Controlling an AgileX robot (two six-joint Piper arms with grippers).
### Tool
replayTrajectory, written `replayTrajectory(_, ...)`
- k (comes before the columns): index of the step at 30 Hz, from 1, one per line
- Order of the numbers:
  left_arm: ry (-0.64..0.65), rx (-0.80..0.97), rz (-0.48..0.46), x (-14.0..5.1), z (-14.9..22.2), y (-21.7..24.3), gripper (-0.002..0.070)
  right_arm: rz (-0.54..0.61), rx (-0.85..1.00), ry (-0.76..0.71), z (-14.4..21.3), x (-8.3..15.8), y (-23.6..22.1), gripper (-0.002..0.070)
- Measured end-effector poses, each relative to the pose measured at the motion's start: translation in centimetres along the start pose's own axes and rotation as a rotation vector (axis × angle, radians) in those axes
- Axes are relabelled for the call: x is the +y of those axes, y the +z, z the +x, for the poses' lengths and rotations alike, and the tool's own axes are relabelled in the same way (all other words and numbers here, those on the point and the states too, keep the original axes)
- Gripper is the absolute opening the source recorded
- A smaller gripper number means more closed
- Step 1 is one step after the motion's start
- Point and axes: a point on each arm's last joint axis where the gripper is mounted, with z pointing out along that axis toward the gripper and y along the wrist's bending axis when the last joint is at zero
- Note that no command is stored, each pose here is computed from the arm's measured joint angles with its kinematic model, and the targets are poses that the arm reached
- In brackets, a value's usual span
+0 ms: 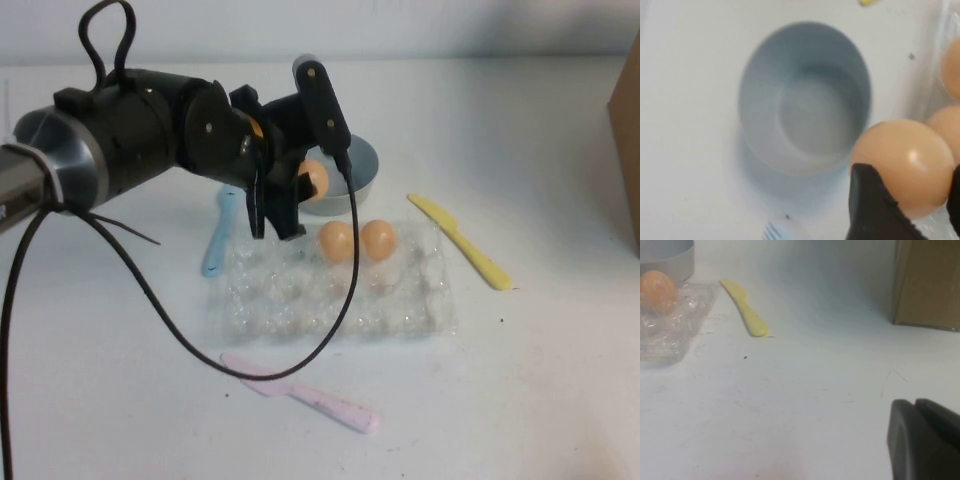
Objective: Take an egg out of the egg box
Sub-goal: Place the egg in the bowl
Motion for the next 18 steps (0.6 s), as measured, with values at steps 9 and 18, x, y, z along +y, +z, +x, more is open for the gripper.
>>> replayTrajectory(9,-0.294,-0.245,-0.240,1.8,-1.1,2.8,0.0265,0.000,0.000,0.000,0.0,0.0,0.0,-0.0017)
replayTrajectory(18,-0.328,-0.238,-0.244,0.4,0.7,8.3,0.0256,0.000,0.000,0.000,0.0,0.0,0.0,-0.0017)
